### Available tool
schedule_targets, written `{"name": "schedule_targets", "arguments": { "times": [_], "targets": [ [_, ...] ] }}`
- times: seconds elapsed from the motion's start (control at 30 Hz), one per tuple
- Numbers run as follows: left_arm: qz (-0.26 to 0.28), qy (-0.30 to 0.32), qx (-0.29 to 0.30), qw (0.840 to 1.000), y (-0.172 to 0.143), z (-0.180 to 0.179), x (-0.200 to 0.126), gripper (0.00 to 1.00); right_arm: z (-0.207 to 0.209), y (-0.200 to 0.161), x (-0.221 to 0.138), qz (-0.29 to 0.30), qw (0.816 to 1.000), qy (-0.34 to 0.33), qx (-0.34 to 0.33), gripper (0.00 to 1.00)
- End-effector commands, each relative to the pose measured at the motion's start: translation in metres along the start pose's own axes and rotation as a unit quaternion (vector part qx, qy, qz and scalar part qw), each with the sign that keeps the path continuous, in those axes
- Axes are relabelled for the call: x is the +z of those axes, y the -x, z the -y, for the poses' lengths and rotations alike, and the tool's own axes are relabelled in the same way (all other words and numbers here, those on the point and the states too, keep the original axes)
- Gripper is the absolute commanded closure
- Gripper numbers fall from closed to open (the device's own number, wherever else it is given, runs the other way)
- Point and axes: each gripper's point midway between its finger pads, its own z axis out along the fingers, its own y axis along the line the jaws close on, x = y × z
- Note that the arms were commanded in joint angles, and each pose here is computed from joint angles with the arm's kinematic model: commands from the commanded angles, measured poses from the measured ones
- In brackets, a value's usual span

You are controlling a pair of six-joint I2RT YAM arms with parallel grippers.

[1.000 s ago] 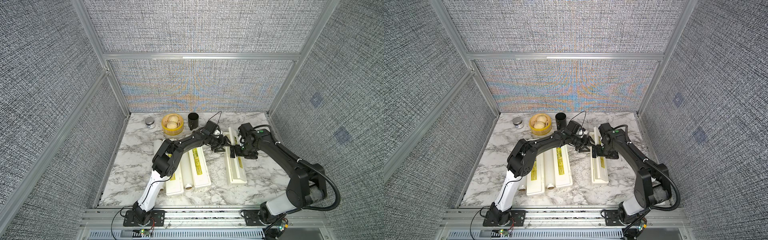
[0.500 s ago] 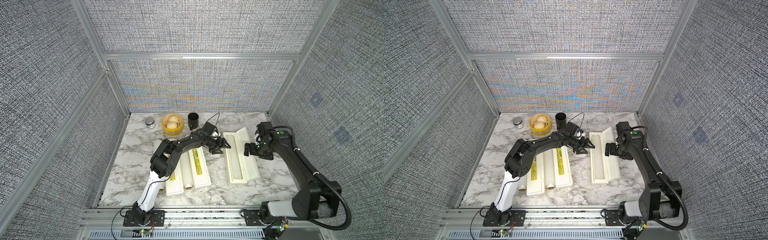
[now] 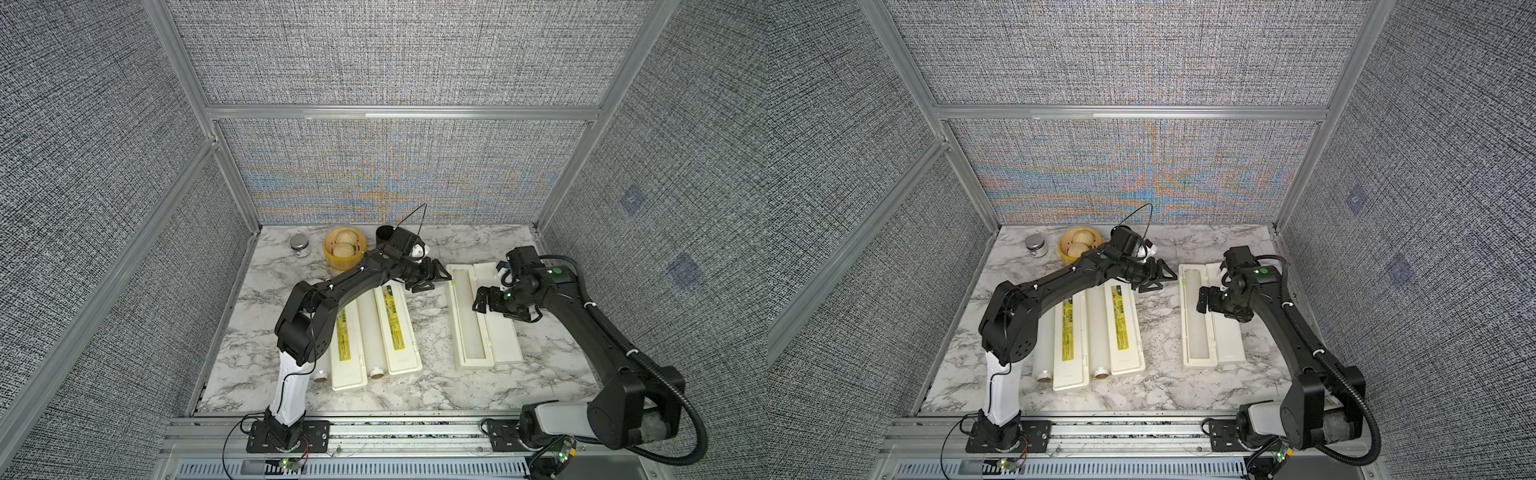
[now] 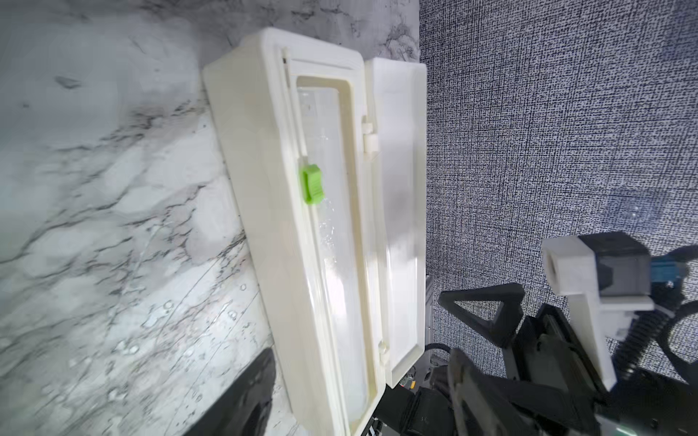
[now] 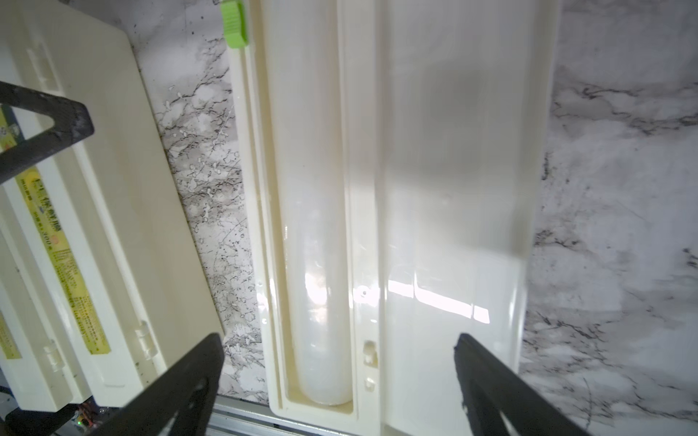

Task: Put plastic wrap rolls into dispensers
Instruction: Open the lid of the plastic wrap cutting box, then pick up the plastic wrap cutting box from the center of the board.

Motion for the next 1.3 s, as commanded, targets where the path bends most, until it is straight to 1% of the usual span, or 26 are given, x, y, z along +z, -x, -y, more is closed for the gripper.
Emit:
{"name": "schedule_targets", "arguments": {
  "times": [0.0, 0.17, 0.27, 0.4, 0.43, 0.57, 0.63, 0.73, 0.87, 1.03, 1.27],
  "targets": [
    [0.013, 0.035, 0.011, 0.999, -0.005, -0.013, -0.024, 0.28, -0.016, 0.003, 0.007, 0.008, 1.0, 0.001, -0.011, 0.03],
    [0.033, 0.064, 0.002, 0.997, -0.016, -0.037, -0.063, 0.28, -0.039, 0.002, 0.023, 0.006, 0.999, -0.011, -0.033, 0.07],
    [0.049, 0.089, -0.01, 0.995, -0.022, -0.057, -0.089, 0.28, -0.063, 0.002, 0.028, 0.009, 0.999, 0.007, -0.05, 0.09],
    [0.071, 0.12, -0.028, 0.99, -0.033, -0.079, -0.123, 0.28, -0.106, 0.0, 0.033, 0.005, 0.996, 0.037, -0.085, 0.1],
    [0.08, 0.126, -0.035, 0.988, -0.036, -0.084, -0.133, 0.28, -0.118, -0.001, 0.034, 0.005, 0.994, 0.045, -0.096, 0.1],
    [0.098, 0.159, -0.064, 0.98, -0.048, -0.107, -0.163, 0.28, -0.158, -0.004, 0.045, 0.0, 0.99, 0.053, -0.133, 0.01],
    [0.101, 0.167, -0.077, 0.978, -0.054, -0.118, -0.172, 0.28, -0.177, -0.005, 0.052, -0.005, 0.988, 0.054, -0.147, 0.01],
    [0.119, 0.162, -0.086, 0.976, -0.056, -0.124, -0.183, 0.28, -0.199, -0.005, 0.066, -0.007, 0.985, 0.046, -0.165, 0.01],
    [0.124, 0.16, -0.097, 0.974, -0.062, -0.133, -0.19, 0.28, -0.217, -0.007, 0.085, -0.016, 0.985, 0.035, -0.167, 0.01],
    [0.129, 0.147, -0.102, 0.975, -0.065, -0.137, -0.192, 0.28, -0.22, -0.014, 0.103, -0.032, 0.984, -0.002, -0.175, 0.01],
    [0.127, 0.133, -0.104, 0.977, -0.066, -0.14, -0.19, 0.28, -0.217, -0.024, 0.125, -0.057, 0.982, -0.03, -0.178, 0.01]
  ]
}}
